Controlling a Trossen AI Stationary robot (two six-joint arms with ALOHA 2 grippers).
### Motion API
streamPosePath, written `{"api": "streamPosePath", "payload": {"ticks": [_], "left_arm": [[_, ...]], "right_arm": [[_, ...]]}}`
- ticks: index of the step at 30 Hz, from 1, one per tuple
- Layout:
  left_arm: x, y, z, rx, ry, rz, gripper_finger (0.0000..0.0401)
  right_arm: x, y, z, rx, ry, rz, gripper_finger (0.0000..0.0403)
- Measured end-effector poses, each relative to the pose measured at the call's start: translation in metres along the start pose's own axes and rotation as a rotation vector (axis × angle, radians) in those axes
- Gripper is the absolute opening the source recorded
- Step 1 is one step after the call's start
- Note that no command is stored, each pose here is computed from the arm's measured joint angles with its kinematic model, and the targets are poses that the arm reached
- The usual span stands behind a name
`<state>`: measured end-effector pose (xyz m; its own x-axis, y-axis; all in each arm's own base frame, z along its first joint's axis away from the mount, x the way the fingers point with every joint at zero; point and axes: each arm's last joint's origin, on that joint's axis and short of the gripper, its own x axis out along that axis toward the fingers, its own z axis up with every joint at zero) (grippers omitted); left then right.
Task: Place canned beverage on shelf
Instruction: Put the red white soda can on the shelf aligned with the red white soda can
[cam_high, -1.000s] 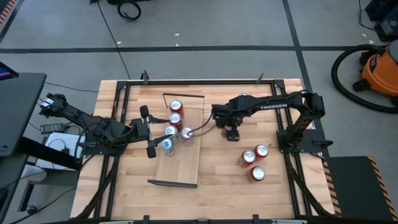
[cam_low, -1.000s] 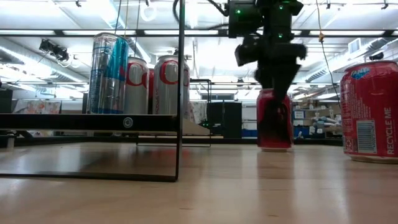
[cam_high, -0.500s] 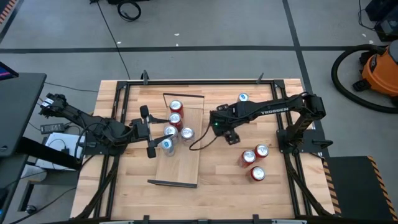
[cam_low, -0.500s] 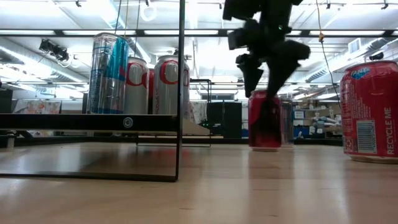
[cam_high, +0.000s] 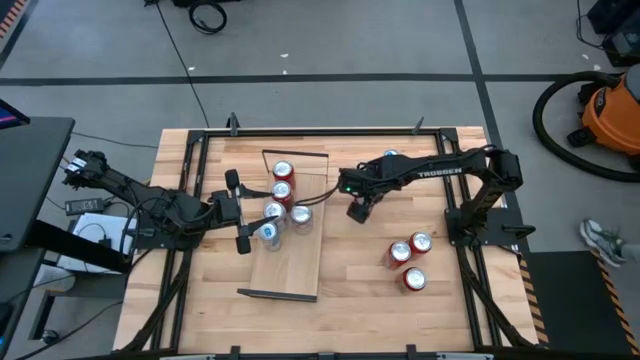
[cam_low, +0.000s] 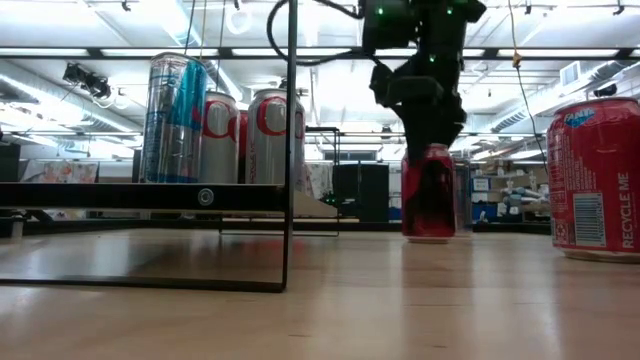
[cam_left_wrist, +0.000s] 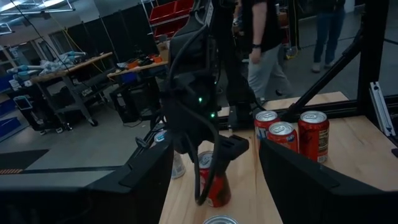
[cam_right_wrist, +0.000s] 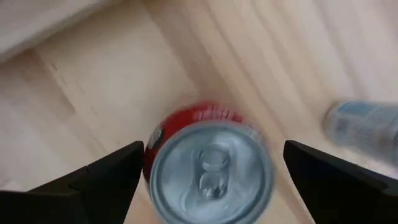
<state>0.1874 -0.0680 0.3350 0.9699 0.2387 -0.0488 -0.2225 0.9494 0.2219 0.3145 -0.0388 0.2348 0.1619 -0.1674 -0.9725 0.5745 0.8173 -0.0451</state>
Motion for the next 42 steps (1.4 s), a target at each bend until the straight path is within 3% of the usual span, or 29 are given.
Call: {"api": "streamPosePath", "payload": {"ticks": [5,11,14,20,23,30,38,42], "left_arm": [[0.000,0.000,0.000,0.003,0.000,0.000,0.0249],[0.000,0.000,0.000,0.002,0.000,0.000,0.0249],[0.000,0.000,0.000,0.002,0.000,0.000,0.0249],[0.000,0.000,0.000,0.002,0.000,0.000,0.0249],[0.000,0.000,0.000,0.007,0.000,0.000,0.0249],[0.000,0.000,0.000,0.010,0.002,0.000,0.0249],[0.000,0.000,0.000,-0.004,0.002,0.000,0.0249],[0.000,0.000,0.000,-0.011,0.002,-0.001,0.0249]], "right_arm": [[0.011,-0.006,-0.001,0.019,0.032,0.057,0.0381],[0.014,-0.011,0.000,-0.026,0.037,0.061,0.0331],[0.014,-0.011,0.000,-0.224,0.032,0.082,0.0317],[0.012,-0.001,-0.005,-0.835,0.013,0.116,0.0343],[0.012,0.003,-0.006,-0.929,-0.009,0.068,0.0380],[0.001,0.008,0.000,-0.742,-0.041,0.047,0.0393],[-0.006,0.007,0.003,-0.155,-0.028,0.043,0.0396],[0.004,-0.001,-0.003,-0.040,0.022,0.021,0.0395]]}}
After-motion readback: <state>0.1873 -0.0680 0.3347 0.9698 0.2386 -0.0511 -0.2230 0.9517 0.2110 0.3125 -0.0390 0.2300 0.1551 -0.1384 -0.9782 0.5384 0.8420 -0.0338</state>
